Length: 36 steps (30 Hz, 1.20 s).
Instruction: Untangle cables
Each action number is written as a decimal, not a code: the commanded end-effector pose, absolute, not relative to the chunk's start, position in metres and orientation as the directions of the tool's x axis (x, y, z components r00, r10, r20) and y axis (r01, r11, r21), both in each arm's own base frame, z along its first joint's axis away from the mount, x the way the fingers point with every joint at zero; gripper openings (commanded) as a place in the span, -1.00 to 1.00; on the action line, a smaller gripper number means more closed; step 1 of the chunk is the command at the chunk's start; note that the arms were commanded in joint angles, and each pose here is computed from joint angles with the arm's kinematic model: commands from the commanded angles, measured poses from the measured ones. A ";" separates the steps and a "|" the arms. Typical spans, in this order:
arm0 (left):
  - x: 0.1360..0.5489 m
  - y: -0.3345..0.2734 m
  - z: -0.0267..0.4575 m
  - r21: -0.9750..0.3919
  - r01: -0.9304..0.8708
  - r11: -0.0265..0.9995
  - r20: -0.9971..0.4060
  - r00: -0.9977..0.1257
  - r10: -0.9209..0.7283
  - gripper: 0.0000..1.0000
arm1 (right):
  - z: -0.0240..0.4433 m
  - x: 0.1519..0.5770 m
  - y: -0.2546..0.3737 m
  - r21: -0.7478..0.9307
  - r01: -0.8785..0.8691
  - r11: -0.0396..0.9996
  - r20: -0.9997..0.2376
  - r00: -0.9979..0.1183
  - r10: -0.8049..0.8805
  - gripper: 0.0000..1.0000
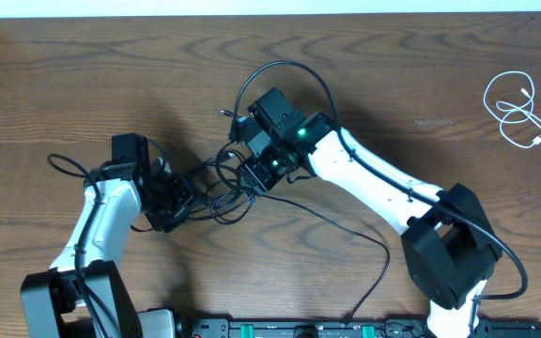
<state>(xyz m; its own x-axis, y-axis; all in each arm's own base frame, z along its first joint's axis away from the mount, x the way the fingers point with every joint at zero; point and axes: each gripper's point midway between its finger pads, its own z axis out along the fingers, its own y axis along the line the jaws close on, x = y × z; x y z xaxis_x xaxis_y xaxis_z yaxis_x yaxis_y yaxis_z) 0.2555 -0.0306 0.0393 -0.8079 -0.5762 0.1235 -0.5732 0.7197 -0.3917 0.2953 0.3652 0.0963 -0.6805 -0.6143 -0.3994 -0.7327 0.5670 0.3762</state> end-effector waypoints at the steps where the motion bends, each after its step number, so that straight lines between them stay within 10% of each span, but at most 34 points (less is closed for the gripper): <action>1: 0.253 -0.030 0.038 -0.381 -0.580 0.720 0.123 -0.803 -0.582 0.21 | 0.087 0.284 0.373 0.243 -0.894 0.376 -0.470 -0.448 -0.761 0.02; 8: 0.253 -0.030 0.038 -0.380 -0.581 0.720 0.124 -0.803 -0.582 0.21 | 0.073 0.273 0.386 0.084 -0.974 0.209 -0.507 -0.223 -0.833 -0.09; 36: 0.250 -0.030 0.038 -0.375 -0.584 0.719 0.134 -0.802 -0.582 0.22 | 0.055 0.283 0.395 -0.032 -0.985 0.170 -0.570 -0.121 -0.813 -0.47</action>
<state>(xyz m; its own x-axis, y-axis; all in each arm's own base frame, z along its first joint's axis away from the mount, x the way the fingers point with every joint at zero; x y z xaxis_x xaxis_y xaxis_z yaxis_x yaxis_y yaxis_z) 0.2536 -0.0304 0.0389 -0.8043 -0.5795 0.1311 -0.5799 0.7177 -0.3854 0.2840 0.3980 0.0621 -0.1326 -0.8035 -0.5804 -0.9828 0.1825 -0.0281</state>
